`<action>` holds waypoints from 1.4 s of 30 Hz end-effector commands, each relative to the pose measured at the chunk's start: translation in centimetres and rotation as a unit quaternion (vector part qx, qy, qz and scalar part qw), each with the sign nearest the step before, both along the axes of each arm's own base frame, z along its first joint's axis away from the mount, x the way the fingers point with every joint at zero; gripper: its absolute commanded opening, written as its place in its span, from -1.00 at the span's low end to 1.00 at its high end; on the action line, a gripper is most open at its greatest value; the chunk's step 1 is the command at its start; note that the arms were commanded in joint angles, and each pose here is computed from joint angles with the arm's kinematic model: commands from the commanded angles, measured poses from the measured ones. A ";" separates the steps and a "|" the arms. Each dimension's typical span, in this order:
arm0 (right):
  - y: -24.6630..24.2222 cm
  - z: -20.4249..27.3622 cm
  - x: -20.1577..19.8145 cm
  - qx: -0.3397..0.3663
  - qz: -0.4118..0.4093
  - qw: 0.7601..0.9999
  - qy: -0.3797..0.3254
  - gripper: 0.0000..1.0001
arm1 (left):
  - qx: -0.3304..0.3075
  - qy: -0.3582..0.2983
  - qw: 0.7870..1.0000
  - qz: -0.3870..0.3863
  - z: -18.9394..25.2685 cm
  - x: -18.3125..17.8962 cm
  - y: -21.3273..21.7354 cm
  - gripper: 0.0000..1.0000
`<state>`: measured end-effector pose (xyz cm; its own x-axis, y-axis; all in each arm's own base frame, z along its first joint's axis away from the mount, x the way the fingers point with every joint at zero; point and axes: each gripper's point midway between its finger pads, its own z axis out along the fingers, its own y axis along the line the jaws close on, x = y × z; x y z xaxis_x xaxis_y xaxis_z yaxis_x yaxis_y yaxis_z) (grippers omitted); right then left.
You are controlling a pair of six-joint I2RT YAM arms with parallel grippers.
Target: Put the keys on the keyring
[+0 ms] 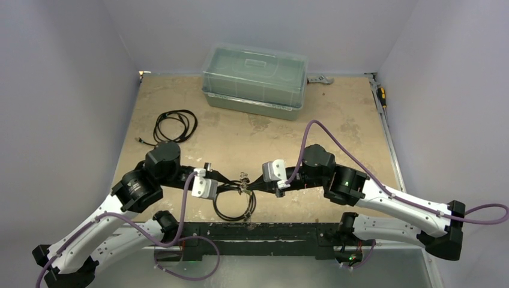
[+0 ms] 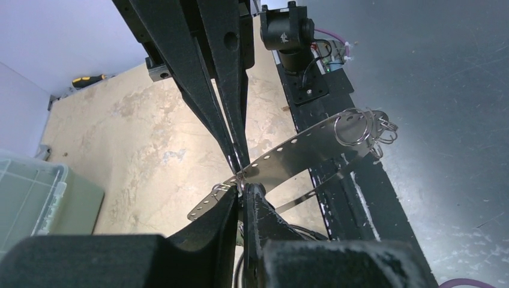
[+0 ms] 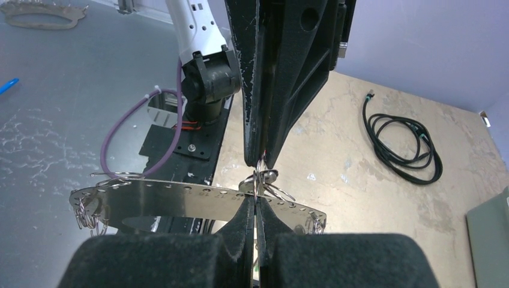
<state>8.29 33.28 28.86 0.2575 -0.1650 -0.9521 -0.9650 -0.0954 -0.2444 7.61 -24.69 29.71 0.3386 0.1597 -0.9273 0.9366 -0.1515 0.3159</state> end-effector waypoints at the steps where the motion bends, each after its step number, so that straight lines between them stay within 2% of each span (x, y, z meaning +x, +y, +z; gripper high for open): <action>1: 0.1 3.7 -0.3 0.056 0.006 0.998 -0.024 -1.00 | -0.016 -0.007 1.000 0.007 1.0 0.0 0.0 -0.71; 6: 0.1 3.7 -0.3 0.056 0.005 0.998 -0.024 -1.00 | -0.019 -0.011 1.000 0.021 1.1 0.4 0.2 -0.26; 10: 0.2 3.6 -0.2 0.055 0.003 0.998 -0.024 -1.00 | -0.024 -0.014 0.999 0.030 1.3 0.5 0.3 -0.06; 16: 0.0 4.0 0.2 0.067 -0.012 0.997 -0.029 -1.00 | -0.050 -0.015 0.997 0.060 1.5 1.4 0.3 0.03; 20: -0.4 4.8 1.0 0.093 -0.038 0.994 -0.037 -1.00 | -0.091 0.013 0.990 0.104 1.6 2.6 0.0 0.05; 25: -0.6 5.4 1.3 0.109 -0.050 0.992 -0.042 -1.00 | -0.136 0.050 0.979 0.143 2.4 3.8 -0.2 0.19; 26: -0.6 5.3 1.6 0.111 -0.059 0.991 -0.043 -1.00 | -0.144 0.059 0.977 0.144 2.6 3.9 -0.4 0.31; 28: -0.6 5.4 1.8 0.114 -0.065 0.990 -0.044 -1.00 | -0.155 0.074 0.975 0.140 3.0 3.8 -0.7 0.38; 36: -0.5 5.5 2.2 0.118 -0.073 0.989 -0.046 -1.00 | -0.170 0.085 0.974 0.124 4.0 3.1 -0.7 0.40; 38: -0.5 5.5 2.1 0.121 -0.073 0.989 -0.045 -1.00 | -0.179 0.081 0.972 0.130 4.6 3.0 -0.3 0.47; 42: -0.5 5.6 2.1 0.126 -0.074 0.988 -0.046 -1.00 | -0.194 0.108 0.962 0.157 5.1 3.5 0.2 0.80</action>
